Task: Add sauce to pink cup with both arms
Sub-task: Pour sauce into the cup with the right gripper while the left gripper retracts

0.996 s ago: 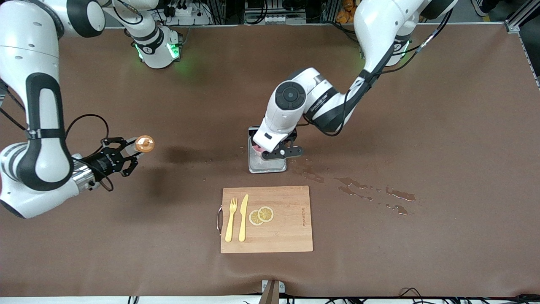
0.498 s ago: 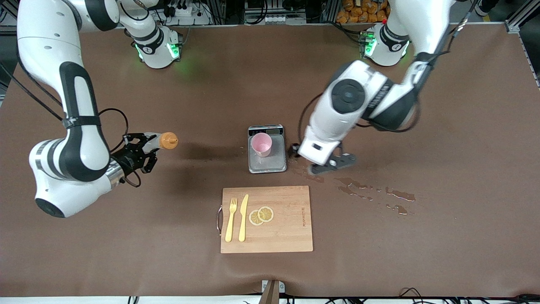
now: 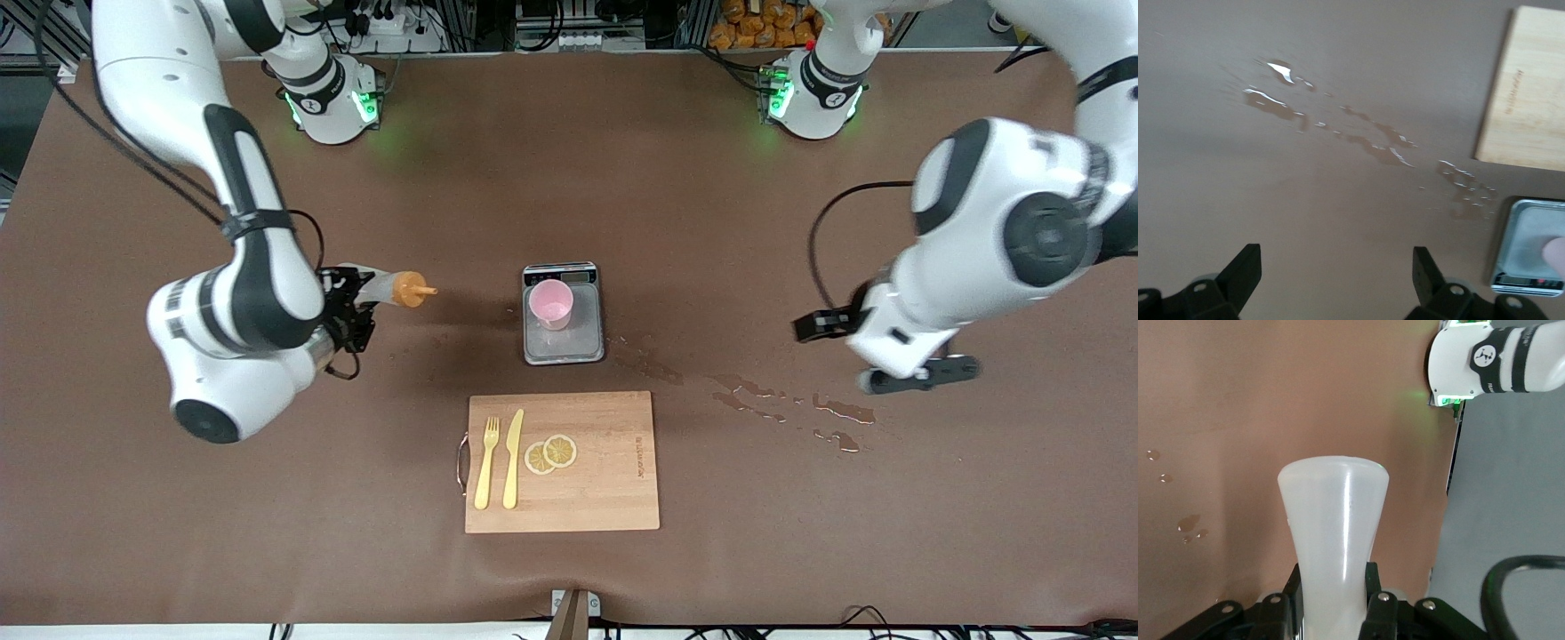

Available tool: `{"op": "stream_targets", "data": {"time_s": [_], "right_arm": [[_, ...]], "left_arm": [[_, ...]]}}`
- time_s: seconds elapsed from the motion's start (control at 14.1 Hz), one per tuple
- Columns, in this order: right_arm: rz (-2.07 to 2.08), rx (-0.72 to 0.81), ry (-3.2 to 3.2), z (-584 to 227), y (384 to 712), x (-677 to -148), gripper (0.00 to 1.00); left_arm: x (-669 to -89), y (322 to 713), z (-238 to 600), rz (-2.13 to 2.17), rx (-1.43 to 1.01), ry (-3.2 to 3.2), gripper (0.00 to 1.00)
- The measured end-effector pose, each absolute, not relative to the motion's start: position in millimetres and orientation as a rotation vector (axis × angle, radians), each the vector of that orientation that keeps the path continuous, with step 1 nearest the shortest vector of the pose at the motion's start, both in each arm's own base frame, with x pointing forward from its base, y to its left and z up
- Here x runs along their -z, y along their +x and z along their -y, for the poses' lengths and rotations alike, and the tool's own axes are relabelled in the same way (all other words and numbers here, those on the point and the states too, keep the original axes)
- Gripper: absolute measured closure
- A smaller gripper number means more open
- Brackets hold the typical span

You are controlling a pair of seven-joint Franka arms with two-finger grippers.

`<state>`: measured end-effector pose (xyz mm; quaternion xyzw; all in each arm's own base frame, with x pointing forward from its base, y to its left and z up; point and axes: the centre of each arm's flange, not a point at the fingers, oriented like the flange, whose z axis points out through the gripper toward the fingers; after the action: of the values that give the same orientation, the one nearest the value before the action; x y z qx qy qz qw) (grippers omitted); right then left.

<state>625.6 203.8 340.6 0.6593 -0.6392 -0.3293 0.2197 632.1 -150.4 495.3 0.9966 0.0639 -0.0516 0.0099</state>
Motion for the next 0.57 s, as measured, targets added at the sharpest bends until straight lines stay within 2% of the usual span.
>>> {"op": "stream_targets", "data": {"time_s": [0.28,0.57], "right_arm": [[1.784,0.805,1.754,-239,613,-340,0.62],[1.779,0.599,1.696,-278,594,-336,0.62]], "left_arm": [[-525,620,131,-0.142,0.135,3.128,0.00],[-551,604,109,-0.021,0.125,3.157,0.00]]}}
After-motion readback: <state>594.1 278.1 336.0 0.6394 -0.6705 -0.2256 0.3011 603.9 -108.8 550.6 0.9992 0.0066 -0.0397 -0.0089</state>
